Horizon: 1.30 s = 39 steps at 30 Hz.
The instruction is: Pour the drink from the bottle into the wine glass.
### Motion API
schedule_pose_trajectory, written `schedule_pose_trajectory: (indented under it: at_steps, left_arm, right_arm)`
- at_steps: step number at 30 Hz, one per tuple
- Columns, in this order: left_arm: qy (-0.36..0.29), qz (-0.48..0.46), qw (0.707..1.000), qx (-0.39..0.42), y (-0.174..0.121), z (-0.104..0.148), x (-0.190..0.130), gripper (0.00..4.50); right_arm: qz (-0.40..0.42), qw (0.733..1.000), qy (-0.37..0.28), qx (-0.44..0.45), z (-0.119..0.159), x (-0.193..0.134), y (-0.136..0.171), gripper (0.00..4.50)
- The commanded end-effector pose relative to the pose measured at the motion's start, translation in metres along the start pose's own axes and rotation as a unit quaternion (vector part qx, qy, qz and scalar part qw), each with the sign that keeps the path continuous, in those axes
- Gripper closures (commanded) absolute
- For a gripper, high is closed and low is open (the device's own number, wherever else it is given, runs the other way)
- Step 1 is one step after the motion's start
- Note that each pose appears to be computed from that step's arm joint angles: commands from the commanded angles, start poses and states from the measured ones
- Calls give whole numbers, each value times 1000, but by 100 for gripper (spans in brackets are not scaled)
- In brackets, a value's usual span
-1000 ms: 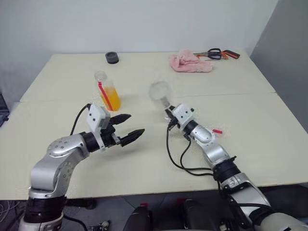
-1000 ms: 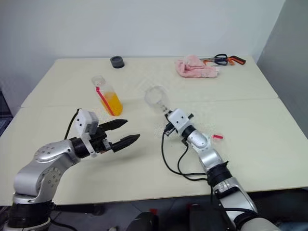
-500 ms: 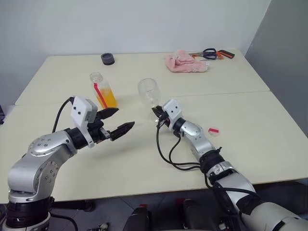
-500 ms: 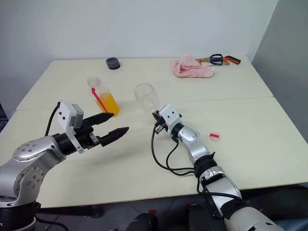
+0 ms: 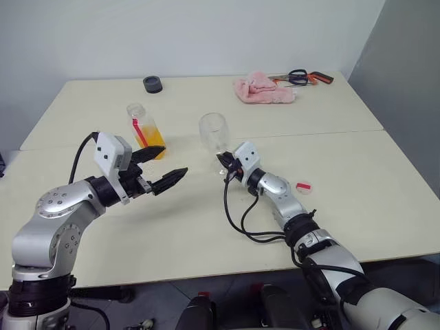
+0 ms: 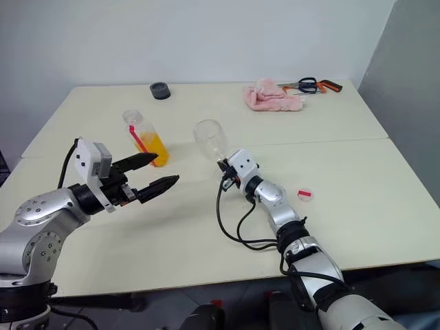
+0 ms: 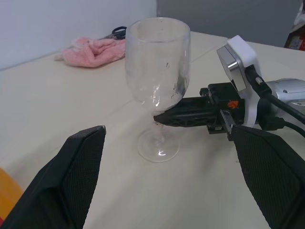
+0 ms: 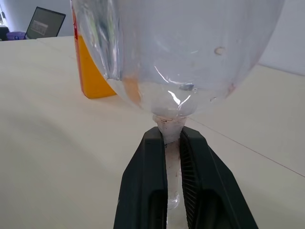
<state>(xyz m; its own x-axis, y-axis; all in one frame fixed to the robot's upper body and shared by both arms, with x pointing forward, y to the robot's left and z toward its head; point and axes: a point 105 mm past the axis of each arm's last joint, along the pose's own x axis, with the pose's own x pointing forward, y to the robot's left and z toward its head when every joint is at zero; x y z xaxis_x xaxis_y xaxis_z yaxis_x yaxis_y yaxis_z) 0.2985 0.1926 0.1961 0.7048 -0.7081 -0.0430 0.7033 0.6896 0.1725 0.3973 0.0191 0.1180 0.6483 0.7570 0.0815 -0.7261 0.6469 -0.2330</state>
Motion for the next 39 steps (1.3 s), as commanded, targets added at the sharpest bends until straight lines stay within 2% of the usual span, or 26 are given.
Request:
schedule_pose_trajectory:
  at_steps: [1,2,6,14,15,24,33,39]
  left_arm:
    - [-11,-14,999,30,-2,9,1,0]
    - [-10,-15,999,31,-1,9,1,0]
    - [-7,-20,999,40,1,7,3,0]
    - [-9,-27,998,50,1,6,6,0]
    - [-9,-27,998,51,1,6,7,0]
    - [-18,-26,998,51,0,7,9,0]
    - [-24,-18,999,41,-2,6,8,0]
    - [-25,32,999,22,8,-1,1,0]
  right_arm:
    - [16,1000,13,5,-3,3,5,438]
    - [16,1000,13,6,-3,3,5,438]
    - [12,1000,13,10,-2,3,3,311]
    - [14,1000,12,11,-1,2,2,23]
    - [16,1000,12,11,-1,1,2,5]
    - [49,998,29,13,-9,-8,10,5]
    - [76,995,57,17,-18,-33,12,5]
    - [89,994,59,4,-5,-57,6,5]
